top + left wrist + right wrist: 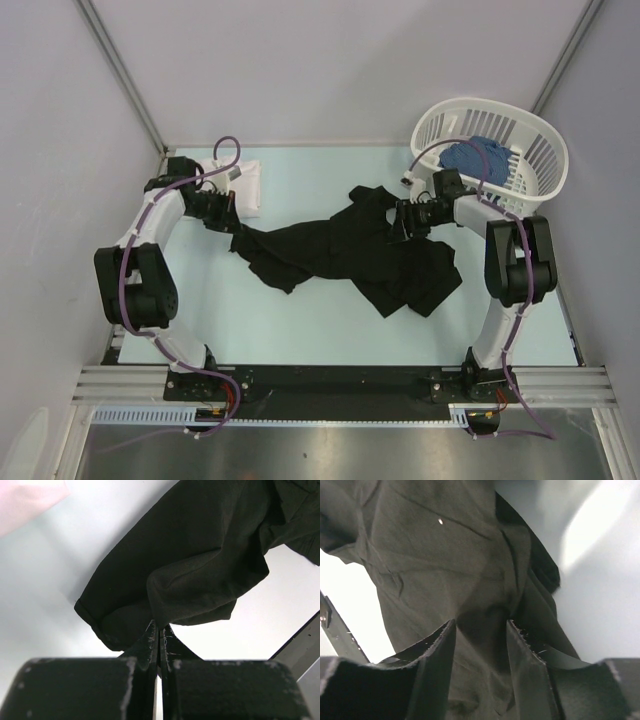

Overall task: Fold and stack the long sleeve shirts
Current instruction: Flatten the shirt out

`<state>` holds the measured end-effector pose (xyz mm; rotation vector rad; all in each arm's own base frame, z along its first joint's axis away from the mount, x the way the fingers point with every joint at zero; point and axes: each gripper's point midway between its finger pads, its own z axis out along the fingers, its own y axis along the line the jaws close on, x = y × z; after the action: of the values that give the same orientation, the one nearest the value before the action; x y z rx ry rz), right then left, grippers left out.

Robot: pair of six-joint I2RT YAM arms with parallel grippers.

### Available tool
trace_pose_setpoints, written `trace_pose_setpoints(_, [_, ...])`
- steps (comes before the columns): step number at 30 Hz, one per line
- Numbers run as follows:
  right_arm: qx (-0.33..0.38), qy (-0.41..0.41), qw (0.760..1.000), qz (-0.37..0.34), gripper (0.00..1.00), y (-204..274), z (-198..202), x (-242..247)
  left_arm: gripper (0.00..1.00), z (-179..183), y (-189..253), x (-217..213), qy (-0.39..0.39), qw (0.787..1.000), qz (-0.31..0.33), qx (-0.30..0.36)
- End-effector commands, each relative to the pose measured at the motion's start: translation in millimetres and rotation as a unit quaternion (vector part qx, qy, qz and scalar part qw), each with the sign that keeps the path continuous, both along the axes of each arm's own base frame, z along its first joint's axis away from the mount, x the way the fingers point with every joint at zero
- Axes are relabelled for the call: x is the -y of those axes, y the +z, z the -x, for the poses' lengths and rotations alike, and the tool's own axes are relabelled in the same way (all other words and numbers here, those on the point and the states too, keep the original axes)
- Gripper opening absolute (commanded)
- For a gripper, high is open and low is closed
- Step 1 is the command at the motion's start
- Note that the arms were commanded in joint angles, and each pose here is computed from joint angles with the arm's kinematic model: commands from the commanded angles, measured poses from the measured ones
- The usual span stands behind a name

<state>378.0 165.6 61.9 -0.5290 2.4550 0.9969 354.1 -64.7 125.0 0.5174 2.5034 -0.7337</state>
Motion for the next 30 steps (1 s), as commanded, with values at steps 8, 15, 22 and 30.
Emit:
trace_pose_setpoints(8, [0.062, -0.038, 0.996, 0.050, 0.61, 24.7, -0.3, 35.7, 0.00, -3.6, 12.6, 3.1, -0.014, 1.000, 0.012, 0.025])
trace_pose_setpoints(15, [0.035, -0.018, 0.998, 0.046, 0.62, 8.0, 9.6, 16.8, 0.00, -3.9, 12.2, 4.1, -0.011, 1.000, 0.014, 0.024])
trace_pose_setpoints(22, [0.008, -0.016, 1.000, -0.011, 0.58, 7.0, 11.7, -7.1, 0.00, -4.7, 9.7, 4.8, -0.013, 1.000, 0.017, 0.021])
trace_pose_setpoints(30, [0.050, -0.008, 0.993, -0.110, 0.26, 75.4, 1.7, -32.7, 0.00, -5.9, 14.1, 5.2, -0.019, 0.999, 0.017, 0.029])
